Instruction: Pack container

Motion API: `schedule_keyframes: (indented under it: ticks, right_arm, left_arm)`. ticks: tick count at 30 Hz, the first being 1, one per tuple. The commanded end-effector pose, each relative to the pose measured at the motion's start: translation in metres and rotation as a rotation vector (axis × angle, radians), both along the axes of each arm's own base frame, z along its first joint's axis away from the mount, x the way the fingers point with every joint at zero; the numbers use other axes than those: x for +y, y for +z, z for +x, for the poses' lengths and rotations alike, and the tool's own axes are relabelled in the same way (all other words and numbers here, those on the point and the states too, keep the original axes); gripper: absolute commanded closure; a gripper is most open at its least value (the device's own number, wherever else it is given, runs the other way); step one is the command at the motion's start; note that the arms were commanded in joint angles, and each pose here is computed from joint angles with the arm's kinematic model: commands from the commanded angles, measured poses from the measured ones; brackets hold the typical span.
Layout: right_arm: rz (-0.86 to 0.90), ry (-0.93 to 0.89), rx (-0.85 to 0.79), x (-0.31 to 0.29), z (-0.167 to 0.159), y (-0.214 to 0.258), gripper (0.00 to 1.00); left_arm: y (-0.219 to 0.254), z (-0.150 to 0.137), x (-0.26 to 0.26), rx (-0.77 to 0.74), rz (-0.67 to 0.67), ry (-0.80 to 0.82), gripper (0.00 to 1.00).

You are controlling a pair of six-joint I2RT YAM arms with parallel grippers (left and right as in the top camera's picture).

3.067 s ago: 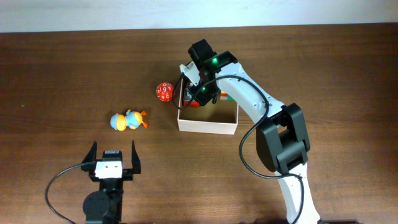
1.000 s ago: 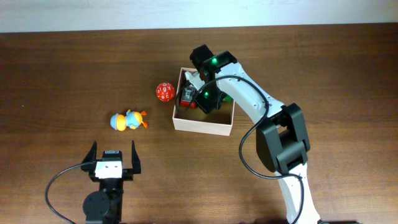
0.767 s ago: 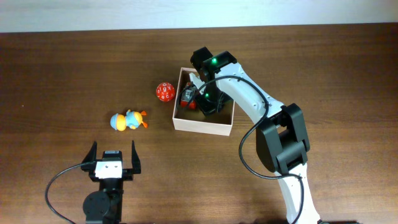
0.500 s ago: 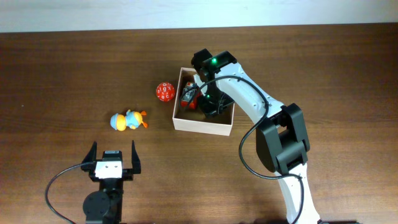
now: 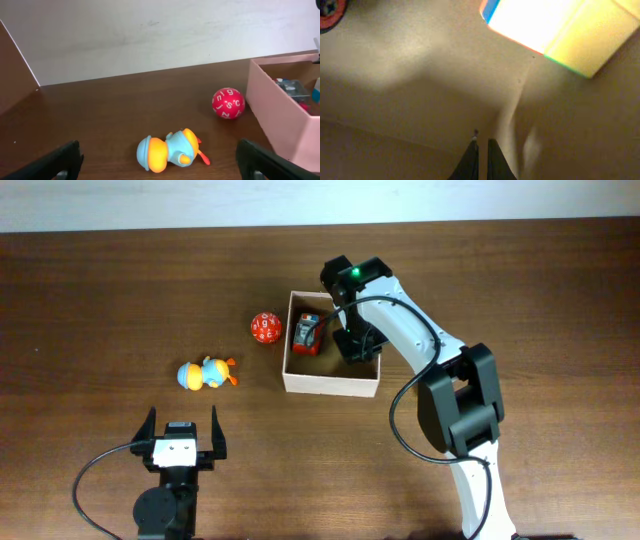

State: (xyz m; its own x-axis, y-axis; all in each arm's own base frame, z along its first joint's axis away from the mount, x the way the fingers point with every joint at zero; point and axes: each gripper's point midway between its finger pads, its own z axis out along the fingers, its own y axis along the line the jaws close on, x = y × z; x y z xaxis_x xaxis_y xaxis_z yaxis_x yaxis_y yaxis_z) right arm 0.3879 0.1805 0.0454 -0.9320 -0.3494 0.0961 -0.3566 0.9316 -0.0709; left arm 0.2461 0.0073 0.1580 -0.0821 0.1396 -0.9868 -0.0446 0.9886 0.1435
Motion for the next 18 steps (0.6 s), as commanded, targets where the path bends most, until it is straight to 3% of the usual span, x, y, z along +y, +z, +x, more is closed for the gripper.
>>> schedule_keyframes:
  ticks: [1,18]
  right_arm:
    - [-0.042,0.078,-0.032,-0.0097,0.0065,0.0089,0.96]
    - [-0.082,0.233,-0.039,-0.0168,0.0126,0.0100,0.96]
  left_arm:
    - [0.0000,-0.0005,0.0024,-0.001,0.014,0.011,0.01]
    - [0.0000,-0.0005,0.0024,-0.001,0.014,0.011,0.01]
